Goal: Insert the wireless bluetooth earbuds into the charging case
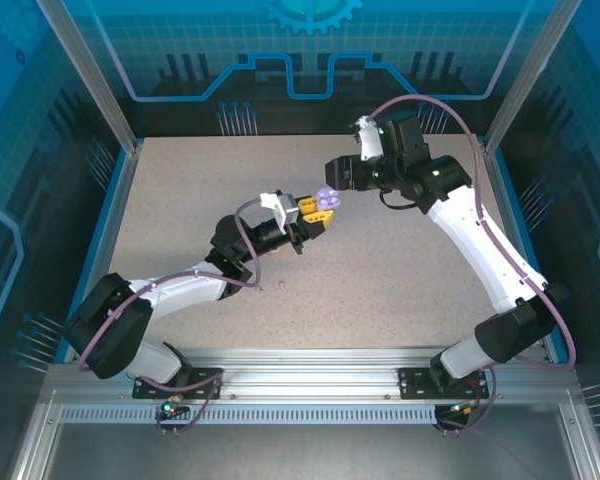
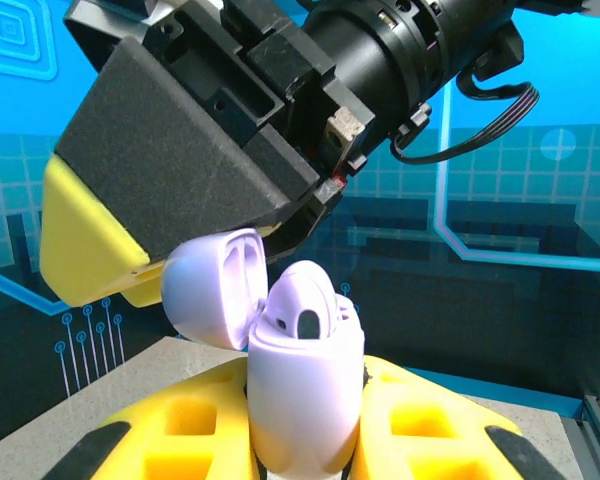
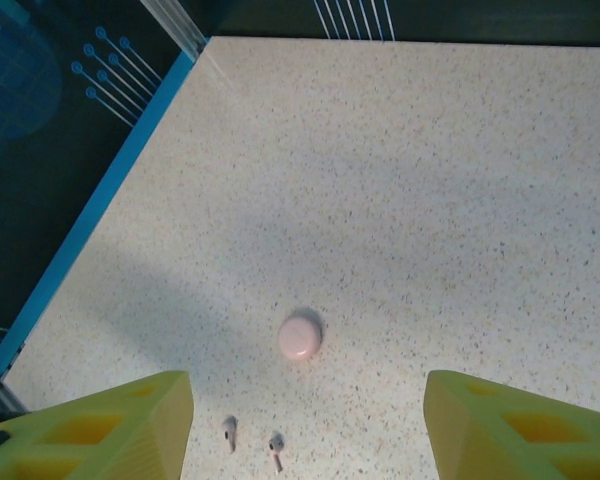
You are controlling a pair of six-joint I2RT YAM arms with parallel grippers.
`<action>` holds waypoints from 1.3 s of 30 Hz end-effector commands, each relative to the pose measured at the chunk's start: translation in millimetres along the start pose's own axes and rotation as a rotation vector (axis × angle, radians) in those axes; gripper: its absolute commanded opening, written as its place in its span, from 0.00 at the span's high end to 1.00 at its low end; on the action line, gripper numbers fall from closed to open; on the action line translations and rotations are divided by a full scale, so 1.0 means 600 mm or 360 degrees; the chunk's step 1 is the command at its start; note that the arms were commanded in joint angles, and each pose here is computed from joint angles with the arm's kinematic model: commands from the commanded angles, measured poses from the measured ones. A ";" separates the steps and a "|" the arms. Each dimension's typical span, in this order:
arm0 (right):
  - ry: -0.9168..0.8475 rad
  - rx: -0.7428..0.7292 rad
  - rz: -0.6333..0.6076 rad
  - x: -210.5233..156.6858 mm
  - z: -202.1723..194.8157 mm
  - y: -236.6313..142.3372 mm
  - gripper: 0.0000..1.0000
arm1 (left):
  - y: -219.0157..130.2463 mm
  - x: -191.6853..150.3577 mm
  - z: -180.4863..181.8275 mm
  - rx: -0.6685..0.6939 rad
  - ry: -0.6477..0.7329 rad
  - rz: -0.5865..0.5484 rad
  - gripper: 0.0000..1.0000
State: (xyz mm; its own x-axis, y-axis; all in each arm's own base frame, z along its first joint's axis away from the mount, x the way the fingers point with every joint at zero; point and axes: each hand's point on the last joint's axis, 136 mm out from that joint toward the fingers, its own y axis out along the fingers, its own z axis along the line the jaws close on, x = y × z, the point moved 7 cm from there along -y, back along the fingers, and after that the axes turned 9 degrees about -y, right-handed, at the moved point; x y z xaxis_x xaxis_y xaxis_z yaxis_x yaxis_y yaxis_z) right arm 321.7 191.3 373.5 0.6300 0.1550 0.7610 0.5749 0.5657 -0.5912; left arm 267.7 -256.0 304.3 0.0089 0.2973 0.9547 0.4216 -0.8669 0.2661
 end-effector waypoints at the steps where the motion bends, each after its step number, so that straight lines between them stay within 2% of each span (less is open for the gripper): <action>1: 0.0007 0.0063 0.0098 -0.029 0.008 -0.013 0.38 | 0.014 0.019 -0.002 -0.0020 0.0009 -0.0068 1.00; 10: 0.0026 0.0080 0.0139 -0.100 0.026 -0.069 0.40 | 0.025 0.010 0.007 0.0001 -0.0018 -0.0057 1.00; 13: 0.0097 -0.0085 0.0051 -0.100 0.004 -0.089 0.37 | 0.030 0.002 0.013 0.0011 -0.0053 -0.0037 1.00; 16: 0.0289 -0.0246 -0.0040 -0.097 -0.043 -0.106 0.34 | 0.039 -0.017 0.027 0.0073 -0.0137 0.0038 1.00; 19: 0.0440 -0.0355 -0.0059 -0.107 -0.082 -0.110 0.33 | 0.051 -0.050 0.049 0.0179 -0.0325 0.0135 1.00; 24: 0.0574 -0.0446 0.0013 -0.148 -0.114 -0.092 0.33 | 0.076 -0.121 0.093 0.0401 -0.0834 0.0311 1.00; 26: 0.0602 -0.0479 0.0041 -0.165 -0.121 -0.088 0.33 | 0.091 -0.153 0.106 0.0464 -0.1004 0.0421 1.00; 33: 0.0684 -0.0480 0.0100 -0.209 -0.126 -0.082 0.33 | 0.144 -0.257 0.156 0.0675 -0.1563 0.0634 1.00; 39: 0.0689 -0.0496 0.0101 -0.223 -0.125 -0.089 0.33 | 0.168 -0.333 0.194 0.0958 -0.1894 0.0747 1.00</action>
State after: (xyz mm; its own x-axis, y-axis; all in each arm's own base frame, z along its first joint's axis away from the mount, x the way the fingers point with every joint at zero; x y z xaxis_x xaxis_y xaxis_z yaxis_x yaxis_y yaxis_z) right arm 248.4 84.7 284.7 0.7904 -0.1789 0.5859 0.6108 0.3055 -0.7305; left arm 406.9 -353.3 144.5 0.8514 0.3897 0.3509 0.5009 -0.8025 -0.3241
